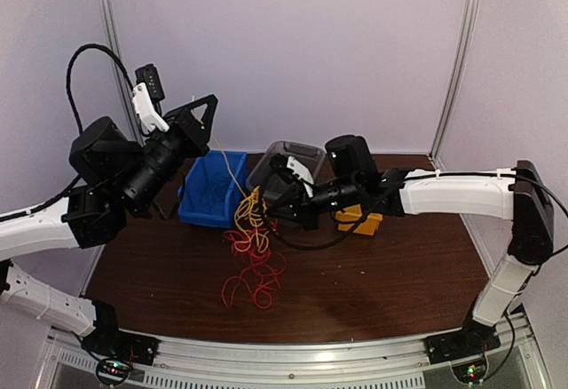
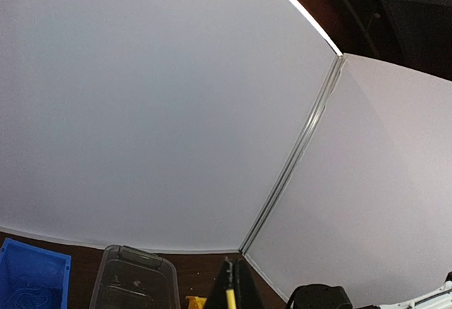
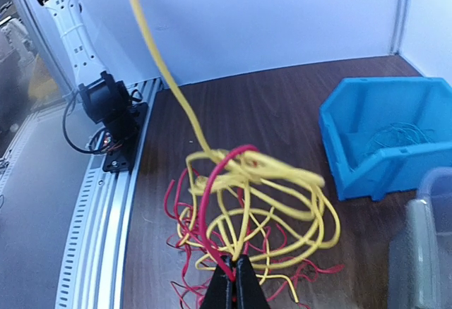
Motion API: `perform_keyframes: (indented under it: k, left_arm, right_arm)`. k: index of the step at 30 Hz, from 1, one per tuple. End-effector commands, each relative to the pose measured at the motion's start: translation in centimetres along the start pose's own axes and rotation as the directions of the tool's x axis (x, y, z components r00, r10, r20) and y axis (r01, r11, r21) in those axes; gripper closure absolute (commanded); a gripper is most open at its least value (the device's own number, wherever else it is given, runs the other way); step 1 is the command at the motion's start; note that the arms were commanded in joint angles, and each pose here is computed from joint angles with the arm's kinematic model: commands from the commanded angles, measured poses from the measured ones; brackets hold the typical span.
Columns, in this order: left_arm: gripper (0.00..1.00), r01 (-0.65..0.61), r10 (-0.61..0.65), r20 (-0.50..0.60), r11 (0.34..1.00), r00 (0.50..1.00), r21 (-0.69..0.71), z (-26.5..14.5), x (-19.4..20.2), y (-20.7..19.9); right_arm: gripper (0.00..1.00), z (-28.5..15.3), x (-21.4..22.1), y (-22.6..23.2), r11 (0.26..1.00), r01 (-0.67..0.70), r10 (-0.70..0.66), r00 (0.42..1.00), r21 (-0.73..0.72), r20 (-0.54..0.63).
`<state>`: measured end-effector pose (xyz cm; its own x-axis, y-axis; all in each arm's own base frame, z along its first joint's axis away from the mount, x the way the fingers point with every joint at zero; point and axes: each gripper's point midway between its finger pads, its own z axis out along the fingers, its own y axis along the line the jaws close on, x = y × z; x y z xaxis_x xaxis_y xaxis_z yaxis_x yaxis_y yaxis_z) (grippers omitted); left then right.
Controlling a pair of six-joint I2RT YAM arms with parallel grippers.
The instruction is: Untangle the cables
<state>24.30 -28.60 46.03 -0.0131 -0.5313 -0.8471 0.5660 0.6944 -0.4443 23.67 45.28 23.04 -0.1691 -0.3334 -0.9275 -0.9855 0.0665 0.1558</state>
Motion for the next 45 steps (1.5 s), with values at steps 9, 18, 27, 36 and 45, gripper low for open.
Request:
perform_keyframes:
  k: [9,18,27,36,45]
  left_arm:
    - [1.0,-0.065,0.121,0.142,0.935,0.982,-0.349,-8.1,-8.0,8.5]
    - [1.0,-0.114,0.265,0.23,0.849,0.936,-0.517,-13.8,-17.2,11.2]
    - [1.0,-0.231,0.457,0.165,0.69,0.874,-0.686,-15.2,-24.3,10.9]
    - [1.0,-0.229,0.49,0.202,0.682,0.848,-0.694,-15.8,-29.0,9.7]
    - [1.0,-0.316,0.472,0.129,0.744,0.872,-0.589,-12.0,-23.9,8.2]
  right_arm:
    - [1.0,-18.5,11.5,-10.3,0.909,-0.166,0.215,0.972,0.383,-0.089]
    - [1.0,-25.7,19.0,-11.6,0.816,-0.258,0.369,0.921,0.517,-0.123]
    - [1.0,-28.9,22.4,-11.4,0.781,-0.213,0.42,0.875,0.587,-0.241]
    - [1.0,-36.0,27.6,-12.5,0.698,-0.207,0.507,0.819,0.686,-0.268]
    - [0.91,-33.2,25.6,-7.1,0.886,-0.073,0.29,0.857,0.458,-0.425]
